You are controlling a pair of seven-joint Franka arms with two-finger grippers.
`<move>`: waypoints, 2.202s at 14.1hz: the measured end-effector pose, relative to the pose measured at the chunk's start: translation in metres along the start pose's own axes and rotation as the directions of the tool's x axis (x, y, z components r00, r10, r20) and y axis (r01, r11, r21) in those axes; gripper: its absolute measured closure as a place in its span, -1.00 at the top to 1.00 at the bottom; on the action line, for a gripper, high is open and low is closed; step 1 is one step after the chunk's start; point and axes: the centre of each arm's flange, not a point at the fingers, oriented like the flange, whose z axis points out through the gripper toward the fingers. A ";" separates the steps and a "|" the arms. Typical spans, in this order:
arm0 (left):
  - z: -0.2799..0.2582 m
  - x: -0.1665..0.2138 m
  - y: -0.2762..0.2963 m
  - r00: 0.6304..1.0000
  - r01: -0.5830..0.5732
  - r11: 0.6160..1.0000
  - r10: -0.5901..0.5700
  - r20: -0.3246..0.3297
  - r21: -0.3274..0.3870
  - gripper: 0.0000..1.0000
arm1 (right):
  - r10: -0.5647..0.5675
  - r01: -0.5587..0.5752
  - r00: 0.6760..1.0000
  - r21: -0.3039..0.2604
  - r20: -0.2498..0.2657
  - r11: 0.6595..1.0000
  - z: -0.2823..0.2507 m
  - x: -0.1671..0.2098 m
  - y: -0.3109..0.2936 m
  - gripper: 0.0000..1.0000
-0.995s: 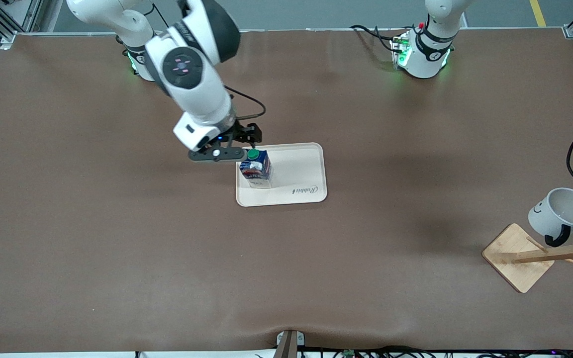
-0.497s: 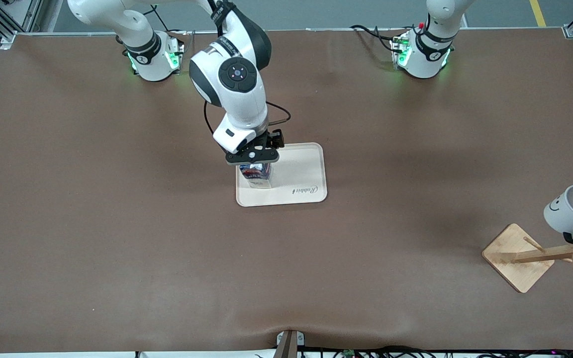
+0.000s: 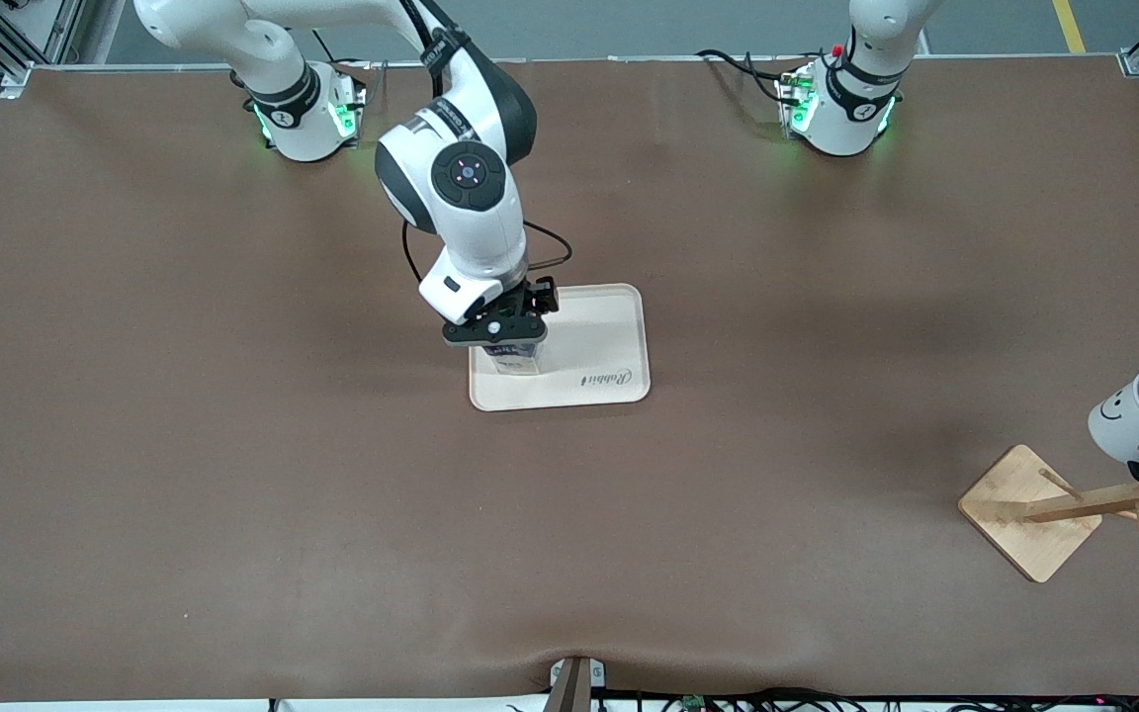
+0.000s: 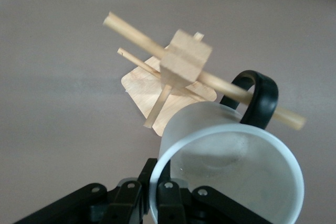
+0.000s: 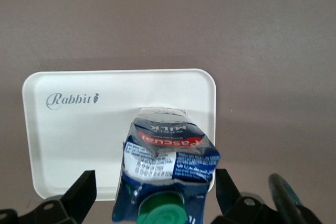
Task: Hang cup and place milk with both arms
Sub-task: 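Grasp the blue milk carton with the right gripper while the left gripper releases, then carry the milk carton off the tray with the right gripper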
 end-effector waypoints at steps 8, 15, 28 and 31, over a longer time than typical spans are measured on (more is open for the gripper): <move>-0.009 0.009 0.021 0.994 0.101 0.995 -0.102 -0.026 -0.017 0.44 | 0.039 -0.039 0.999 -0.021 0.024 0.999 0.021 0.016 0.020 0.62; -0.078 -0.008 0.091 0.985 0.168 0.985 -0.169 0.020 0.040 1.00 | 0.051 -0.049 0.997 -0.043 0.055 0.998 0.005 0.019 0.021 0.41; -0.112 -0.023 0.164 0.997 0.058 0.997 -0.060 0.047 0.048 1.00 | 0.151 -0.150 0.972 -0.015 0.182 0.989 -0.092 0.100 0.256 0.17; -0.121 -0.024 0.180 0.999 0.031 0.998 -0.033 0.031 0.049 1.00 | 0.115 -0.115 0.973 -0.013 0.200 0.993 -0.089 0.096 0.313 0.17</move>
